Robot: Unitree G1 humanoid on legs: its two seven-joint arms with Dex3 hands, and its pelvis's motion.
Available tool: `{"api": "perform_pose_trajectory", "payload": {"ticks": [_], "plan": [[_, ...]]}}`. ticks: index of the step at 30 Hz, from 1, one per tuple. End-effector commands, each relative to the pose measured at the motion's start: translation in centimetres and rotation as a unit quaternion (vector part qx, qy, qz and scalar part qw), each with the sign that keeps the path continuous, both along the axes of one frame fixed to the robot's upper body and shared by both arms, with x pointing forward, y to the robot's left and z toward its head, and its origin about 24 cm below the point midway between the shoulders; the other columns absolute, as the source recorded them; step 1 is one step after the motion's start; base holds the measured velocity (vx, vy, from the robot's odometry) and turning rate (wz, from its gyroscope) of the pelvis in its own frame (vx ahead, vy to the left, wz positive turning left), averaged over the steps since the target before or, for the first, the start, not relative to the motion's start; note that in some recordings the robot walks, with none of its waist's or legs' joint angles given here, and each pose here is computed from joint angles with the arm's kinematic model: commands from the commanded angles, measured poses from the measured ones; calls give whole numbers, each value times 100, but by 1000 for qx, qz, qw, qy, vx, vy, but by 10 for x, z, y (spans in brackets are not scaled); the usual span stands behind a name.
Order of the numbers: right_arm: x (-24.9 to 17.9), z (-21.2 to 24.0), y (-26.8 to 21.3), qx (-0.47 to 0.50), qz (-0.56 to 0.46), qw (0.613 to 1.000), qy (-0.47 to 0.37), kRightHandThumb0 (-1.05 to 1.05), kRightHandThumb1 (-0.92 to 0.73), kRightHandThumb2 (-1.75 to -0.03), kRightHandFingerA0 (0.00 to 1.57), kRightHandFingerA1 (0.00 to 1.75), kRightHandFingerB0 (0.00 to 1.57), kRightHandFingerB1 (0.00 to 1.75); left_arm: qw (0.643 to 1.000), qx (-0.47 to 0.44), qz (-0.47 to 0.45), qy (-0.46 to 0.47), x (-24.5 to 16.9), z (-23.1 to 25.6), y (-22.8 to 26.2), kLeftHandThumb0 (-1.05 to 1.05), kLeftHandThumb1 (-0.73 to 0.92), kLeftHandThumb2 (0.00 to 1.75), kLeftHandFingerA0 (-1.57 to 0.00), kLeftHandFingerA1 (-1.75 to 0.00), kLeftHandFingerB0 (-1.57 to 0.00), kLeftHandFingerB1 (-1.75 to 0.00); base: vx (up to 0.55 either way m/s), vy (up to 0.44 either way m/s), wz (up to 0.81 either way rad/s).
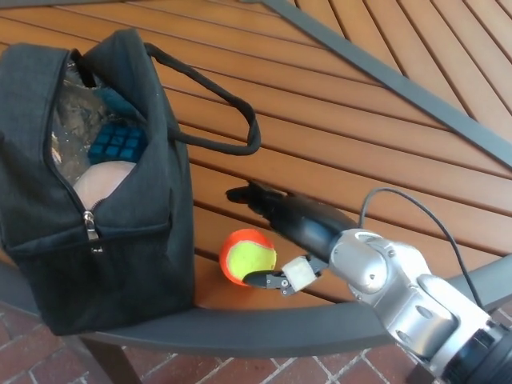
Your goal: Pick up a rubric cube, an apple, a tennis ball, a soft toy, a bottle from the table and put it into the lunch box one by one
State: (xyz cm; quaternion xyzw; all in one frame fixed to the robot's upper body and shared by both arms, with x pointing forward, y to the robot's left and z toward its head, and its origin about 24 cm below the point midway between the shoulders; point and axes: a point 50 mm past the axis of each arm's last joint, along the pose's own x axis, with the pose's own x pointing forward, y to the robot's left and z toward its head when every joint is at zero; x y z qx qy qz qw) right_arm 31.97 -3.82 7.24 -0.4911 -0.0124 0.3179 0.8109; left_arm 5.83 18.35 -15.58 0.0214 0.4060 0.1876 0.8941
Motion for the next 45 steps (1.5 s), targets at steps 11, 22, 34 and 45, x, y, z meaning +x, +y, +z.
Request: {"api": "perform_pose_trajectory", "payload": {"ticks": [11, 22, 34, 45], "plan": [[-11, 6, 57, -65, 118, 985, -106, -65, -66, -60, 42, 69, 37, 52, 1000, -15, -9, -24, 0, 2, -13, -12, 61, 90, -106, -122, -96, -109, 0, 0, 0], [-1, -32, 18, -296, 94, 947, -78, -41, -64, -59, 54, 92, 47, 56, 999, -14, -8, -27, 0, 3, -7, -12, 63, 90, -110, -119, -100, -112, 0, 0, 0], [-4, -47, 5, -395, 81, 914, -31, -38, -66, -58, 37, 110, 69, 64, 999, 2, -32, -21, 2, 3, -7, -11, 62, 91, -108, -120, -98, -113, 0, 0, 0], [-9, -59, 2, -343, 55, 937, 30, -34, -75, -69, 81, 132, 59, 77, 999, -4, -21, -27, 5, 3, -6, -14, 57, 99, -110, -120, -101, -113, 0, 0, 0]]}}
